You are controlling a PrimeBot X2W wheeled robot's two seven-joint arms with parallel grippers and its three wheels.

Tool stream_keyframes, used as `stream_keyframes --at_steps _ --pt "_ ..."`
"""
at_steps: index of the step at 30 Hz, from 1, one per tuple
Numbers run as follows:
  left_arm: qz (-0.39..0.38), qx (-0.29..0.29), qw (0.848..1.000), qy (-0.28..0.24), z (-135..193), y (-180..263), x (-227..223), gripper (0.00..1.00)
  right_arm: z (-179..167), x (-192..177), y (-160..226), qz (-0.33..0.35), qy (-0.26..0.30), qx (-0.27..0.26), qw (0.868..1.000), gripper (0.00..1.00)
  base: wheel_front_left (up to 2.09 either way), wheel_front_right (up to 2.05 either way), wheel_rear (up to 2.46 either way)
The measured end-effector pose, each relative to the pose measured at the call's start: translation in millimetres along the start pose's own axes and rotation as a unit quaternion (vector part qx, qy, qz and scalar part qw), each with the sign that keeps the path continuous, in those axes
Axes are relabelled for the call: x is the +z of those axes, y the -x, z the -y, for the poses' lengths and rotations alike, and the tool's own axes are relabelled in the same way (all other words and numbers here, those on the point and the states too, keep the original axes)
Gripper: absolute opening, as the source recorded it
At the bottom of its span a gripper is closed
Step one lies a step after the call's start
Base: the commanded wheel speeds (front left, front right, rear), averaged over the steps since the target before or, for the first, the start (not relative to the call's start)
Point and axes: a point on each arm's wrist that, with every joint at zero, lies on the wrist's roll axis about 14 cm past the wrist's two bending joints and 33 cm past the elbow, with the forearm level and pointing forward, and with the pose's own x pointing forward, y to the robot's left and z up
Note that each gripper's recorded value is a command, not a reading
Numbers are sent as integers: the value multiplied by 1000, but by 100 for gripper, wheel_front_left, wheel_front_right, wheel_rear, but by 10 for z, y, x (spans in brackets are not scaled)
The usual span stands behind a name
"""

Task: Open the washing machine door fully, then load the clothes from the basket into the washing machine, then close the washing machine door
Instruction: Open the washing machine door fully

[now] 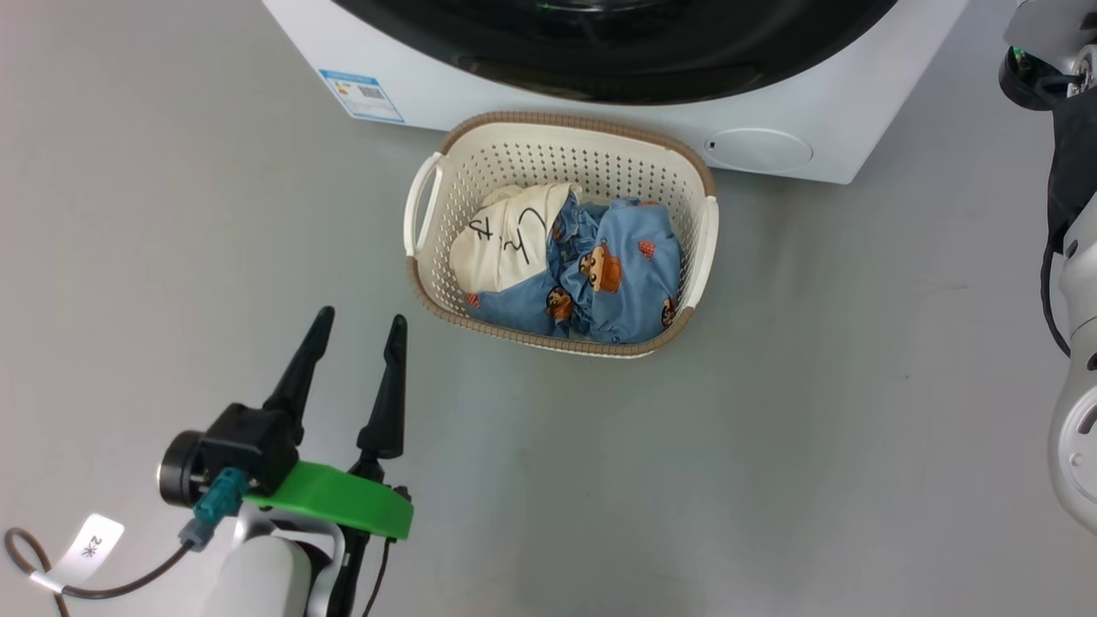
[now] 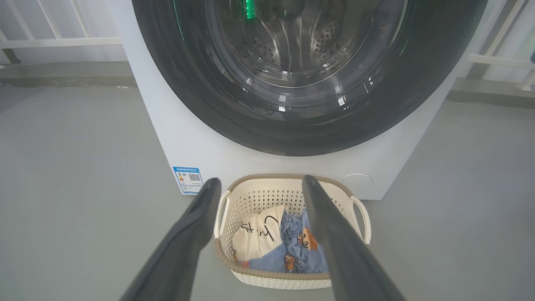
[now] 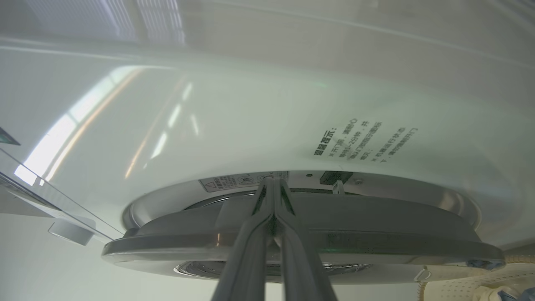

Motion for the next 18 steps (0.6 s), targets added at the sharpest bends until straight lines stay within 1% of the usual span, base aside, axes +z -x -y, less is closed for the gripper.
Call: stream_keyframes --at_steps 3,9,14,18 --pt "-5 0 1000 4 7 -1 -38 100 73 -39 -38 -7 4 -8 1000 0 0 0 0" --pt "-15 5 1000 9 -5 -14 -115 100 88 -75 -152 -16 11 -7 1000 0 0 0 0" --pt "-21 6 1000 10 -4 -41 -161 100 231 -139 -199 -31 16 -20 999 0 0 0 0" --pt "-18 6 1000 11 -4 -83 -149 100 217 -172 -248 -41 17 -17 999 0 0 0 0"
